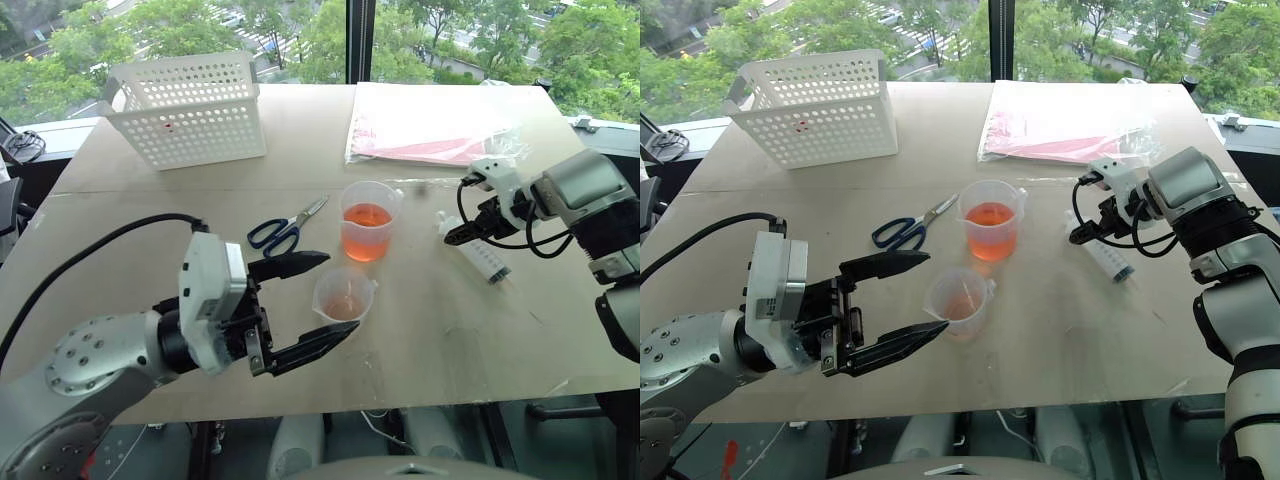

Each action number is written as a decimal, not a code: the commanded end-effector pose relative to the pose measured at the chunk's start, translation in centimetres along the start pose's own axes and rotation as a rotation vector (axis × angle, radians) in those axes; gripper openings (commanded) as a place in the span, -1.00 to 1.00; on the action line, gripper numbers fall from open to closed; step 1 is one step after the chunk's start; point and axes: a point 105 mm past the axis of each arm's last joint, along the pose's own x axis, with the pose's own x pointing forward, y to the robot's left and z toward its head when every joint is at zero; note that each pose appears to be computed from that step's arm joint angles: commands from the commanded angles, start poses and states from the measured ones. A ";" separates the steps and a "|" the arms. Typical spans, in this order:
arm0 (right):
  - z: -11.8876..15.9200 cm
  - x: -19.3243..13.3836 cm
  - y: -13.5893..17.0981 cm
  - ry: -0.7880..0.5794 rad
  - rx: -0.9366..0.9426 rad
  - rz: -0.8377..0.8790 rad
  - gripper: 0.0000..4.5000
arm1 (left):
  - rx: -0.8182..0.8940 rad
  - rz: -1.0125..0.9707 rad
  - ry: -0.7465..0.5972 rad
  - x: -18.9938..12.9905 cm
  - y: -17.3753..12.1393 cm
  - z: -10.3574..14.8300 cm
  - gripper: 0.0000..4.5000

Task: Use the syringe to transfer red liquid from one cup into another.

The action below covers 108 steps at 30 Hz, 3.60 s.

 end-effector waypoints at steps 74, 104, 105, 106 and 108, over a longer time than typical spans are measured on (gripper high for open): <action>8.8 -1.4 15.2 -1.413 -0.378 0.257 -0.40 | 0.268 0.197 0.119 4.9 16.9 7.5 1.00; 8.6 -2.0 15.7 -1.410 -0.354 0.302 -0.40 | 0.189 0.123 0.034 6.5 17.3 9.4 1.00; 8.6 -2.0 15.8 -1.412 -0.355 0.306 -0.40 | 0.195 0.117 0.040 6.7 17.2 9.3 1.00; 8.6 -2.1 15.8 -1.412 -0.356 0.310 -0.40 | 0.204 0.110 0.049 6.8 17.1 9.1 1.00; 8.7 -2.2 16.0 -1.415 -0.360 0.320 -0.40 | 0.210 0.101 0.053 7.1 17.0 8.9 1.00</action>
